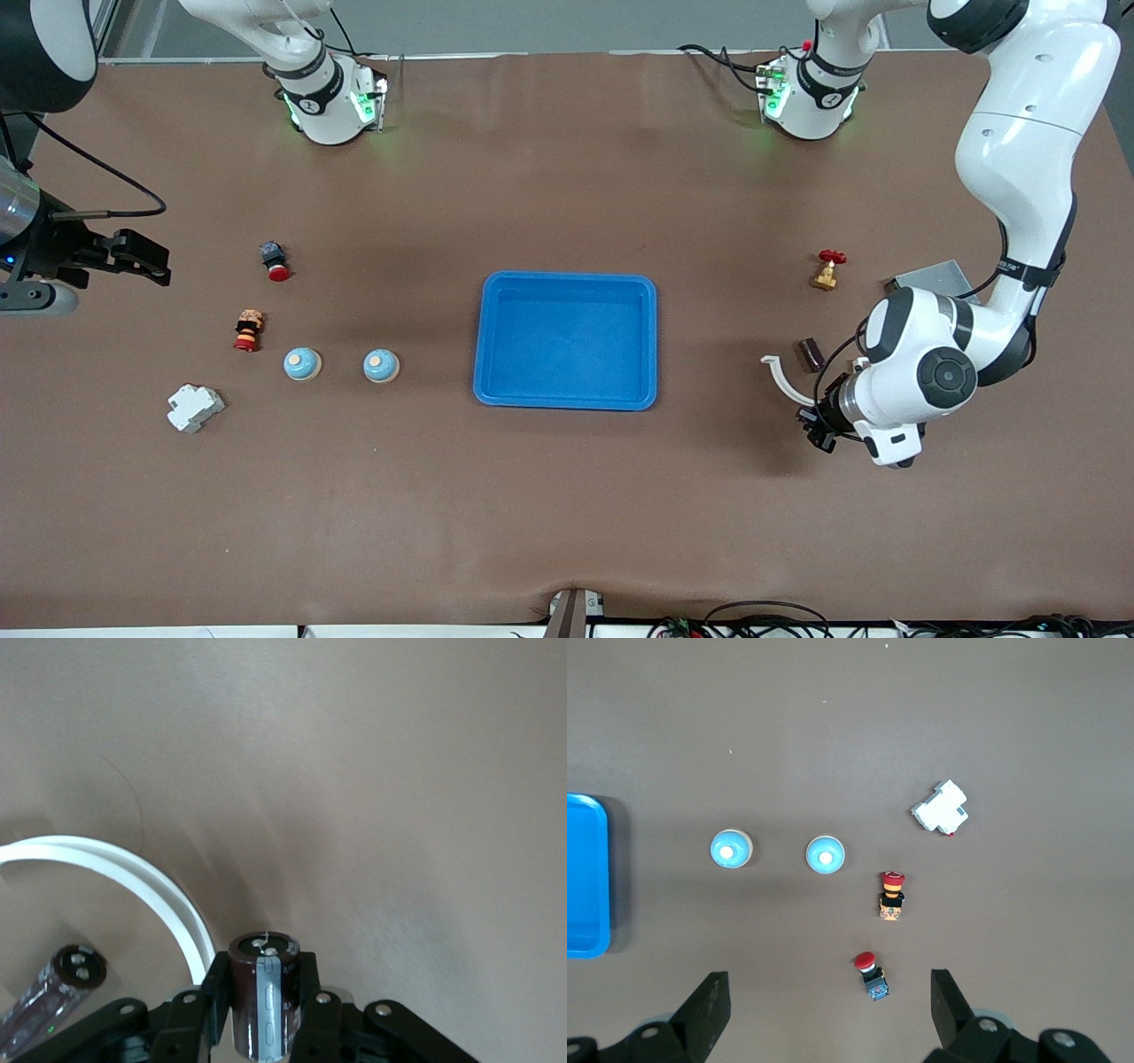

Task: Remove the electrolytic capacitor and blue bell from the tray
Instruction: 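Lower the capacitor inside the arch, open the left gripper and retract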

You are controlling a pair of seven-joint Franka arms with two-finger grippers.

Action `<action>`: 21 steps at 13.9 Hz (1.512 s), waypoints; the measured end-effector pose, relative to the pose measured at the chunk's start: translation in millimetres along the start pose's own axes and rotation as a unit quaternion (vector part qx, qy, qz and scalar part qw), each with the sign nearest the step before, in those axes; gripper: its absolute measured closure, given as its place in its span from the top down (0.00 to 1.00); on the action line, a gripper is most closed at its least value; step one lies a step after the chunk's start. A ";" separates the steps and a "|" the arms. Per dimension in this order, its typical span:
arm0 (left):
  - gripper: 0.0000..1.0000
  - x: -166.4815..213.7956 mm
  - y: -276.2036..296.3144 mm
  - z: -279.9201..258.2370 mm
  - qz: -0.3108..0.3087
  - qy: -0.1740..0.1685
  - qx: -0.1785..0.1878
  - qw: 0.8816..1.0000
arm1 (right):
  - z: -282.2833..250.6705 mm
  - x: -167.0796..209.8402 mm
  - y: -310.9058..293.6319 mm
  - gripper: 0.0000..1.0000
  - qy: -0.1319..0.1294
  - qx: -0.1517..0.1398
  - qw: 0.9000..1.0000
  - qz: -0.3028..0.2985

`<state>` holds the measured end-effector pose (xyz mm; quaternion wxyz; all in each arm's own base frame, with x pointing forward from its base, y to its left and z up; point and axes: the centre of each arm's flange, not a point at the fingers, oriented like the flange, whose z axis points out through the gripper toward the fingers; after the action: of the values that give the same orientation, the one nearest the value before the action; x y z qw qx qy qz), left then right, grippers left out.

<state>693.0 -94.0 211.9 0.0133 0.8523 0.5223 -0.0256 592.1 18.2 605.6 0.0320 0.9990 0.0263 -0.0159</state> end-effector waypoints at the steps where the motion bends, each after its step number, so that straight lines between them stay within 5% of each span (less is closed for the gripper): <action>1: 0.34 6.5 -3.1 5.2 -0.005 0.001 0.004 1.000 | -2.4 0.0 -0.5 1.00 0.002 0.001 1.000 -0.001; 13: 0.34 15.0 -7.7 22.3 -0.044 0.001 0.009 0.999 | -58.9 -31.4 9.0 1.00 0.001 0.004 1.000 0.007; 21: 0.34 15.6 -6.4 24.0 -0.046 0.001 0.004 0.999 | -48.5 -33.1 10.6 1.00 -0.013 0.004 1.000 0.009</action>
<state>693.6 -78.4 187.0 0.0082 0.8276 0.5606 -0.0275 561.1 9.1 655.8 0.0288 0.9990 0.0173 -0.0285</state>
